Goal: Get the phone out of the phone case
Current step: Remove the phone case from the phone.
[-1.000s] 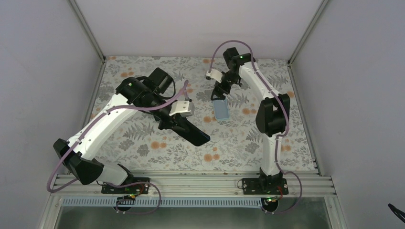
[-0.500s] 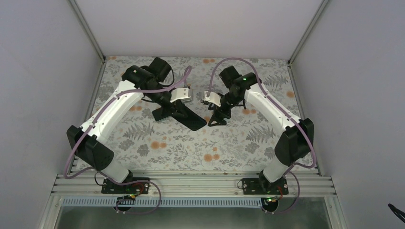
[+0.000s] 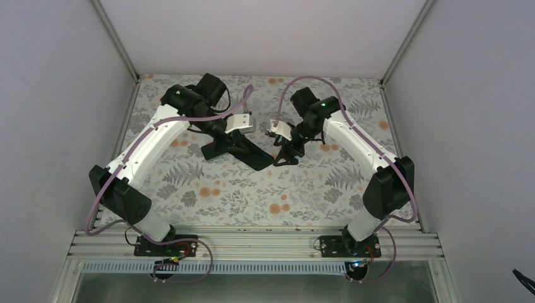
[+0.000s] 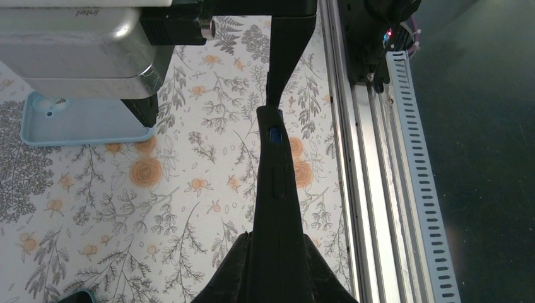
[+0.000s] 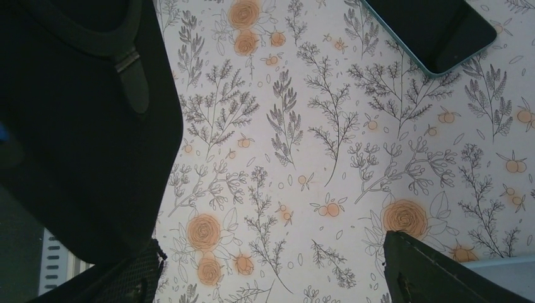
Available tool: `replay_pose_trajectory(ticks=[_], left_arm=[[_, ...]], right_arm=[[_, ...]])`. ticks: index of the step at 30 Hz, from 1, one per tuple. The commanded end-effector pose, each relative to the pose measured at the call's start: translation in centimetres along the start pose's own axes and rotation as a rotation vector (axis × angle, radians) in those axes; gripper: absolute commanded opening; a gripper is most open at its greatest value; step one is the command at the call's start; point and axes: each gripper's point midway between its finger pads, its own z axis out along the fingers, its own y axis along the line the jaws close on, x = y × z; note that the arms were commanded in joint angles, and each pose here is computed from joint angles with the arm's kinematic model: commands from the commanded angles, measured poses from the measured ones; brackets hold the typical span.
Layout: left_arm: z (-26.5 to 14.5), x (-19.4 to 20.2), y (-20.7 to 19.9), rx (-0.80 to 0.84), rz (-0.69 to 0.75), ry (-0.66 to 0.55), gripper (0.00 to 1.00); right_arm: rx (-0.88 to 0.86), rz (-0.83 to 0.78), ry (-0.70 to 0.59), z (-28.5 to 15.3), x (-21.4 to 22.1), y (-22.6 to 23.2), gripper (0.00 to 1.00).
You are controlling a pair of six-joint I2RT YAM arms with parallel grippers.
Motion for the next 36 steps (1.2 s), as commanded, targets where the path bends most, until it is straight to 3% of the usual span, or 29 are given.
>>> replay_pose_trajectory(ticks=[1, 12, 21, 36], left_arm=[[-0.8, -1.6, -0.2, 0.007, 0.036, -0.063, 0.02], [-0.6, -1.3, 0.0, 0.012, 0.025, -0.058, 0.02], [-0.8, -1.5, -0.4, 0.017, 0.028, -0.071, 0.02], [-1.2, -1.1, -0.8, -0.005, 0.037, -0.058, 0.02]], right_arm=[[-0.031, -0.032, -0.056, -0.9, -1.8, 1.1, 0.86], [-0.050, -0.046, -0.063, -1.6, -2.1, 1.9, 0.86], [0.026, -0.041, -0.050, -1.4, -2.3, -0.2, 0.83], [-0.003, -0.018, -0.019, -0.7, -1.4, -1.3, 0.83]])
